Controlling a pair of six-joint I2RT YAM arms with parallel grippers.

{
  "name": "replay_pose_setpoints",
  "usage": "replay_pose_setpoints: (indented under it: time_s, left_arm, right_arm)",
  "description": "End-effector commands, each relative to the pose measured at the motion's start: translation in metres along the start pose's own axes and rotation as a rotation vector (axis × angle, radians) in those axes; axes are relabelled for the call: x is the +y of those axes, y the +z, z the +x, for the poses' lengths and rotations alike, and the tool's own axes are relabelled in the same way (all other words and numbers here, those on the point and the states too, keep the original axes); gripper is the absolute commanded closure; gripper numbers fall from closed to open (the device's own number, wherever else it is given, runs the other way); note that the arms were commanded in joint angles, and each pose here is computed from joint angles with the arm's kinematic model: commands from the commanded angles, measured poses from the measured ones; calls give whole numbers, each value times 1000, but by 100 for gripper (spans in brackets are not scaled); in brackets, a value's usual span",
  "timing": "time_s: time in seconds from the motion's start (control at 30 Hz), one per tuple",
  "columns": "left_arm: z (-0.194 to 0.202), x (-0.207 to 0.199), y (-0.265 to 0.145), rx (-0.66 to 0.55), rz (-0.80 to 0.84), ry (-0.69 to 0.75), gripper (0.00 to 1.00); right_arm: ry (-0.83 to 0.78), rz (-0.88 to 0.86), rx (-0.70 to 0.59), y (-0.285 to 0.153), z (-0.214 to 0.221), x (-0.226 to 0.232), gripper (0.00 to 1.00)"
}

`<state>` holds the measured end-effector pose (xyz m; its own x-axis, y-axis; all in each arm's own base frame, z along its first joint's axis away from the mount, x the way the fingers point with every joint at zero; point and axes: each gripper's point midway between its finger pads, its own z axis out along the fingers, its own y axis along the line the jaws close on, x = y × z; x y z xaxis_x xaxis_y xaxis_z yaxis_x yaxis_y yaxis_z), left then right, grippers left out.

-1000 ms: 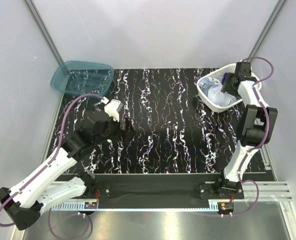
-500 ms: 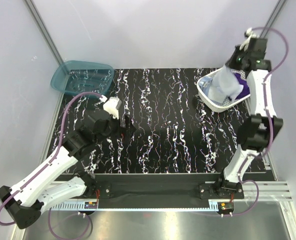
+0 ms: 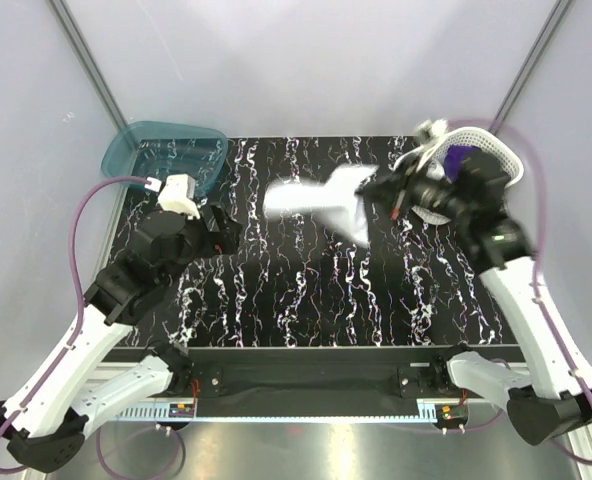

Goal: Fold and stack the towels
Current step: Move the towel to the center of the board

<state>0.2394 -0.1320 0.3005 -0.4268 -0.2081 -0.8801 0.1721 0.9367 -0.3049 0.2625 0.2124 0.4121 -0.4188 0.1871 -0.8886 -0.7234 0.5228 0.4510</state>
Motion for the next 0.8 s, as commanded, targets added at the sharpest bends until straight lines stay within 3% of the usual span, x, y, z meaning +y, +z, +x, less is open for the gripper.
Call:
replay_pose_setpoints:
  time_s: [0.0,0.03,0.07,0.17,0.23,0.33,0.43,0.5,0.57,0.6,0.63,0.77]
  left_arm:
    - [22,20,2,40,-77,-41,3]
    - [29,22,4,55,-83,-57,3]
    - [45,25,9,89,-87,-57,3]
    - [70,29,19,149,-96,-63,4]
    - [76,28,25,164,-97,-67,5]
    - [83,21,42,181,-72,-53,5]
    - [87,16,72,208,-60,-39,6]
    - [94,29,102,267,-113,-50,12]
    - [102,26,121,347,-54,-140,21]
    - [94,34,132,341,-40,-228,25]
    - [104,29,139,390,9,-268,25]
    - [100,23,177,398,27,-247,27]
  right_arm:
    - [378,86,214,26,138,-53,96]
    - [384,57,218,28,155,-49,91]
    - [451,99,288,23,200,-60,87]
    - [518,161,366,11,246,-66,77]
    - [535,216,381,0,254,-69,59]
    - [473,361,365,-10,242,-86,48]
    - [380,443,335,2,224,-110,47]
    - [286,432,304,24,207,-124,48]
    - [238,454,343,54,203,-150,51]
    - [265,476,435,70,228,-170,52]
    - [239,441,414,94,202,-172,53]
    - [240,447,529,143,214,-208,60]
